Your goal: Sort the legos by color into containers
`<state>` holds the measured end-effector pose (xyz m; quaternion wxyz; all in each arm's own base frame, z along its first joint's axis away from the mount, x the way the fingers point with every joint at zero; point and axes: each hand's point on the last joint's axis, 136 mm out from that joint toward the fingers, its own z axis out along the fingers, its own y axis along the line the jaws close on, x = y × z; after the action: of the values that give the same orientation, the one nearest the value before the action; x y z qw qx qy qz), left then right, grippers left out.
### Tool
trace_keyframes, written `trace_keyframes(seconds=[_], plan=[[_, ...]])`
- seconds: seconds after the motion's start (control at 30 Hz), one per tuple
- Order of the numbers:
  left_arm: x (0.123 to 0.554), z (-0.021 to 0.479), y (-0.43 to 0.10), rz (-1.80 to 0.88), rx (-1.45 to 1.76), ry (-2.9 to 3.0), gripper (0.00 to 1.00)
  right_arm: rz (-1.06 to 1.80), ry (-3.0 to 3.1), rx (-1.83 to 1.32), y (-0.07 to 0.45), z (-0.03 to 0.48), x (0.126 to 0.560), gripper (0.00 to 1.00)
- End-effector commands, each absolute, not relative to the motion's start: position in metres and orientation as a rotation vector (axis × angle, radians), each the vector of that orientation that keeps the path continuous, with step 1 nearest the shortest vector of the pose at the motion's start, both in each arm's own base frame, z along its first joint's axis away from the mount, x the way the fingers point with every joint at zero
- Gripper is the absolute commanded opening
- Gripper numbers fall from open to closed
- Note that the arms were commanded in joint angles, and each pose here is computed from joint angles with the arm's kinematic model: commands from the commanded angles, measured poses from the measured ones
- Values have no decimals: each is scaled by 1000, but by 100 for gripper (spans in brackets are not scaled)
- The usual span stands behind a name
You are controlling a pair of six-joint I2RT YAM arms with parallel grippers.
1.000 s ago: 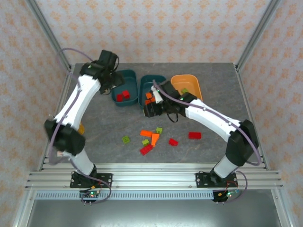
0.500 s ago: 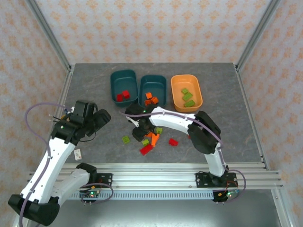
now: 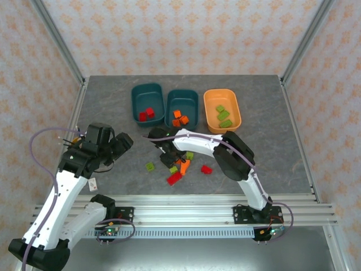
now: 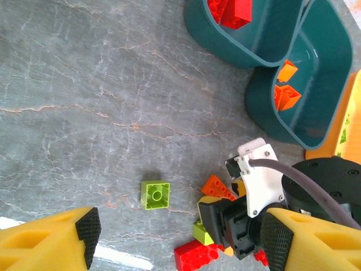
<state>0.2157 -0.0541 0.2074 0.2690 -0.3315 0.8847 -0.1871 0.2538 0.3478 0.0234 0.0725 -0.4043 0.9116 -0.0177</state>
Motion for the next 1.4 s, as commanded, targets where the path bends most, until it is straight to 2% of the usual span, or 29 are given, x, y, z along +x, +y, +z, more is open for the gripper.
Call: trace_keyframes(seconds=[0.0,0.43,0.57,0.73,0.87,1.0,1.2,1.37], plan=[[216,208,-60,-550,-879,2379,78,-71,2790,-1182,338,17,258,54],[221,211,-69,-596,-851,2372,78,-77,2826,-1095,322,9,281,30],[225,205,-82,-638,-810,2396,78,-30,2766,-1033,332,35,293,26],[237,212,-103,-688,-750,2388,78,30,2643,-851,336,103,320,25],[251,223,-120,-692,-678,2389,78,66,2585,-639,325,146,355,24],[271,227,-131,-702,-658,2379,78,4,2542,-472,310,163,399,23],[311,236,-152,-714,-631,2378,78,-123,2520,-243,283,154,472,23],[341,233,-165,-718,-619,2381,78,-155,2517,-223,283,121,511,24]])
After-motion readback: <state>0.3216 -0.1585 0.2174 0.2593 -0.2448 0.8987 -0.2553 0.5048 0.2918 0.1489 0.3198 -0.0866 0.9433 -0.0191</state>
